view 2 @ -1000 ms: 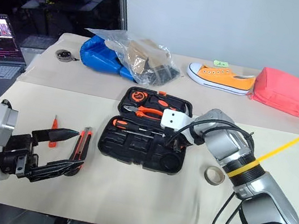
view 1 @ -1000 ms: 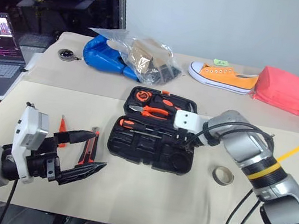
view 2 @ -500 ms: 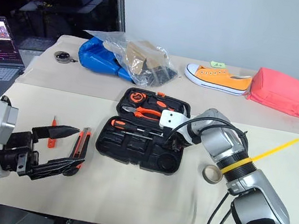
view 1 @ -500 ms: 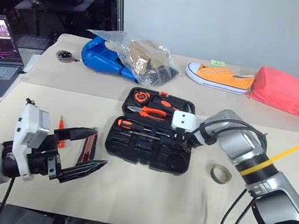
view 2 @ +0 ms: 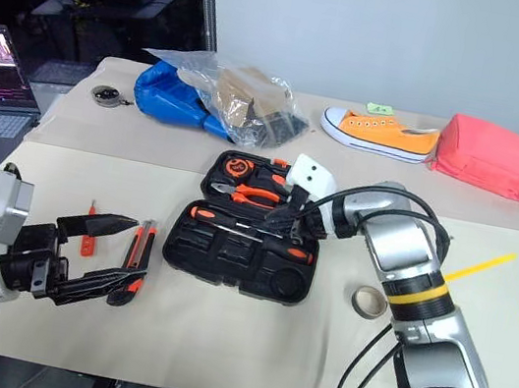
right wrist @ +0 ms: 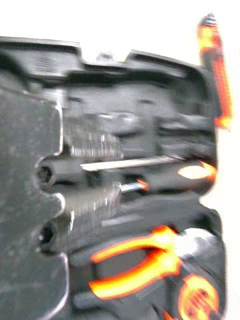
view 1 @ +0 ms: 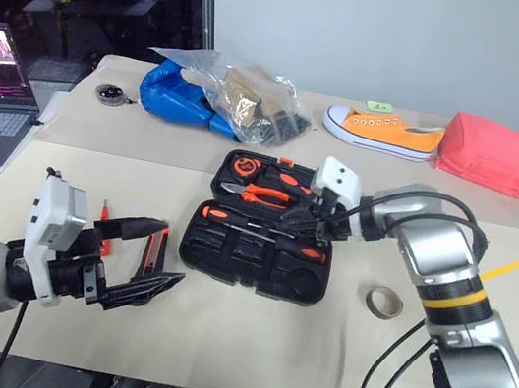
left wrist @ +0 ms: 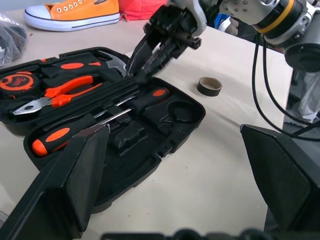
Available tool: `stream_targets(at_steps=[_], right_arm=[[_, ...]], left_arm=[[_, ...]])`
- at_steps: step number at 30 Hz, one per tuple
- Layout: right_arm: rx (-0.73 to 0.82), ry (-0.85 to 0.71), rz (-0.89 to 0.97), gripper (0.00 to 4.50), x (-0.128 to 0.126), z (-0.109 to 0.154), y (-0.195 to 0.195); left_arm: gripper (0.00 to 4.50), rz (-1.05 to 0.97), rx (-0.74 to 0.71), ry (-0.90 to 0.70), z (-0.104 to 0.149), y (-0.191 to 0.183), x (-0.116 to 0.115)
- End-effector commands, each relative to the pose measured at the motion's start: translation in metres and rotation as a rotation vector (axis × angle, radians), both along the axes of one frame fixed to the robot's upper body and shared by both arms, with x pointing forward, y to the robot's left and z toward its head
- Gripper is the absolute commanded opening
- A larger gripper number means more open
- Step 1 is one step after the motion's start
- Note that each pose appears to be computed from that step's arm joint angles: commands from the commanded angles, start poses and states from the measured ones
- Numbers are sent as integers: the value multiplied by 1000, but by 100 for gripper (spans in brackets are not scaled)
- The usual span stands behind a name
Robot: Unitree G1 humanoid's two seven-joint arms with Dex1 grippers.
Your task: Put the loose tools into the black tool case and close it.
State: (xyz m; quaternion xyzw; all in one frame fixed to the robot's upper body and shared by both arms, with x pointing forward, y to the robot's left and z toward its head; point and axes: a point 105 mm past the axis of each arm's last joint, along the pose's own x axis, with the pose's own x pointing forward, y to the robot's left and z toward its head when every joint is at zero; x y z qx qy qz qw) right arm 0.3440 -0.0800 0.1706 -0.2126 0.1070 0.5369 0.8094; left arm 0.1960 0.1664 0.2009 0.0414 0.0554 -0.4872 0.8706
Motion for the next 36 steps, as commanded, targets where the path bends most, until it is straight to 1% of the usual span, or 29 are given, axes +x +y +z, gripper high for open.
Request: stream_targets(at_steps=[1, 3, 5, 7, 10, 13, 15, 18, 20, 21, 23, 25, 26, 27, 28, 30, 31, 33, 34, 35, 36], right_arm=[[47, -151, -144, 5, -4, 0, -7], [49, -182, -212, 5, -12, -13, -8], [11, -216, -300, 5, -15, -29, -12], [-29, -235, -334, 5, -15, -43, -11], [-101, -199, -289, 5, -21, -69, -2], [-244, -175, -222, 5, -24, -97, -2], [-283, -131, -197, 5, -25, -106, -1], [-376, -119, -139, 5, -27, -119, -5], [-349, -142, -153, 5, -21, -113, -3], [-306, -164, -175, 5, -17, -104, -2], [-123, -219, -176, 5, -16, -75, 7], [207, -189, -102, 5, -31, -32, 23], [290, -208, -78, 5, -37, -15, 21], [367, -178, -60, 5, -43, -4, 17], [410, -181, -25, 5, -51, 8, 13], [442, -176, 38, 63, -64, 20, 8], [436, -163, 78, 82, -72, 24, 5], [409, -133, 142, 141, -83, 28, -4], [397, -121, 170, 190, -87, 31, -8], [385, -111, 194, 216, -90, 34, -11], [369, -111, 217, 257, -93, 36, -15]], left_arm=[[450, -15, 12, -35, 4, -3, -3], [450, -11, 17, -37, 3, -2, -2], [450, -12, 19, -36, 3, -3, -2], [450, -19, 24, -30, 2, -3, -2], [450, -28, 46, -23, 0, -3, 0], [450, -28, 64, -15, -1, -3, 1], [450, -25, 79, -9, -3, -1, 1], [450, -10, 100, -12, -5, 2, 1], [450, 22, 113, -14, -6, 7, 3], [450, 50, 111, -13, -7, 9, 4], [450, 145, 95, -19, -9, 18, 9], [450, 315, 63, -42, -11, 35, 22], [450, 403, 66, -54, -13, 44, 27], [450, 471, 72, -60, -16, 51, 31], [450, 546, 77, -42, -22, 58, 35], [450, 683, 90, 23, -34, 73, 41], [450, 743, 95, 61, -40, 80, 43], [450, 820, 106, 122, -49, 88, 46], [450, 873, 122, 145, -52, 95, 49], [450, 925, 132, 164, -55, 102, 53], [450, 970, 134, 196, -58, 108, 57]])
